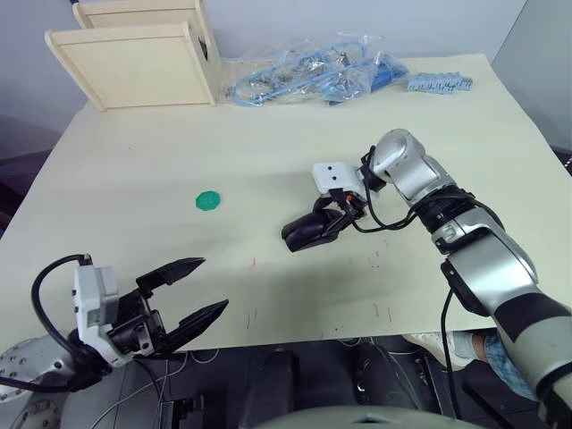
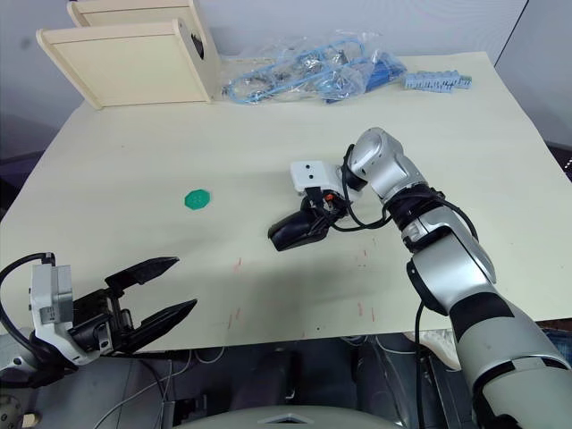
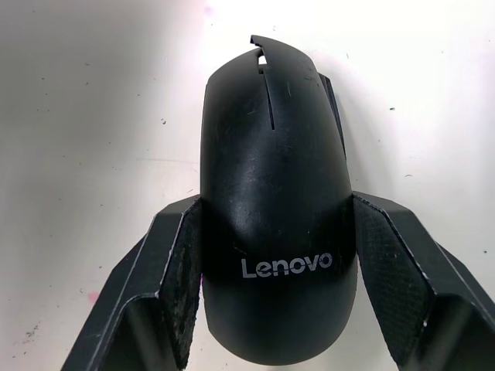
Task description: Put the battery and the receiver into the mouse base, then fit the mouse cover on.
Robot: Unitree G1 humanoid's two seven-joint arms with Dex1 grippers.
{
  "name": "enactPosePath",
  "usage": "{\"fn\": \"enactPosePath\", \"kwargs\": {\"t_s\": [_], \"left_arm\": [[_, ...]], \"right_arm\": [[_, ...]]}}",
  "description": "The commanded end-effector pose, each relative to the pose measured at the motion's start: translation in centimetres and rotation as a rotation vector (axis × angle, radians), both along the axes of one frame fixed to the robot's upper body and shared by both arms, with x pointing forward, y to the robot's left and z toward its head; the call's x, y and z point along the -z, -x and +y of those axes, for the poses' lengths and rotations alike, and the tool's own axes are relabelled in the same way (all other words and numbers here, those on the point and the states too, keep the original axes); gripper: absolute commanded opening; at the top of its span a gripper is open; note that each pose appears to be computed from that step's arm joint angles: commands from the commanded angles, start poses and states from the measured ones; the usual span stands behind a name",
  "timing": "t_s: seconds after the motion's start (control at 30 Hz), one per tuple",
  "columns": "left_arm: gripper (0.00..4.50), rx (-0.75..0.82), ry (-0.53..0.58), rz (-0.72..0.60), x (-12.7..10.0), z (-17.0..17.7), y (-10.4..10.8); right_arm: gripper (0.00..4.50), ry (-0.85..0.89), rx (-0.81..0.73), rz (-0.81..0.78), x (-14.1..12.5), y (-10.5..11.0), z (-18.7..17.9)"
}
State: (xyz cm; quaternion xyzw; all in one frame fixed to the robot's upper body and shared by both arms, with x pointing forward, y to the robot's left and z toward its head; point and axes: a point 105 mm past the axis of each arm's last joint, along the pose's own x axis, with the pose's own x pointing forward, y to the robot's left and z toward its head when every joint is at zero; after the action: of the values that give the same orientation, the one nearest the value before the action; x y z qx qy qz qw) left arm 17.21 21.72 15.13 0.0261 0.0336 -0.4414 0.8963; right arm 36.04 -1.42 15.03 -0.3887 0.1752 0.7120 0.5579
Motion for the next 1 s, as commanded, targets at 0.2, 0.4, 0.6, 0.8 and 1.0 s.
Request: {"fn": "enactPosePath", "kwargs": {"t_s": [0.2, 0.4, 0.6, 0.8, 1.0], "left_arm": [[4.5, 0.019, -0.002, -0.021, -0.32, -0.39, 0.2], [4.5, 0.018, -0.002, -0.022, -0.36, -0.39, 0.1], [4.5, 0.021, -0.002, -0.022, -0.38, -0.4, 0.01], [4.5, 0.021, -0.003, -0.024, -0.39, -0.38, -0.05], [4.5, 0.022, -0.003, -0.023, -0.38, -0.38, -0.06]], "right_arm": [[2.64, -0.039, 0.005, 0.003, -0.72, 0.41, 0.45], [2.64, -0.061, 0.037, 0.017, -0.72, 0.61, 0.3], [2.64, -0.073, 0.064, 0.014, -0.58, 0.66, 0.1], [2.64, -0.089, 0.08, 0.014, -0.62, 0.62, 0.14], [2.64, -0.091, 0.085, 0.016, -0.62, 0.63, 0.15]]}}
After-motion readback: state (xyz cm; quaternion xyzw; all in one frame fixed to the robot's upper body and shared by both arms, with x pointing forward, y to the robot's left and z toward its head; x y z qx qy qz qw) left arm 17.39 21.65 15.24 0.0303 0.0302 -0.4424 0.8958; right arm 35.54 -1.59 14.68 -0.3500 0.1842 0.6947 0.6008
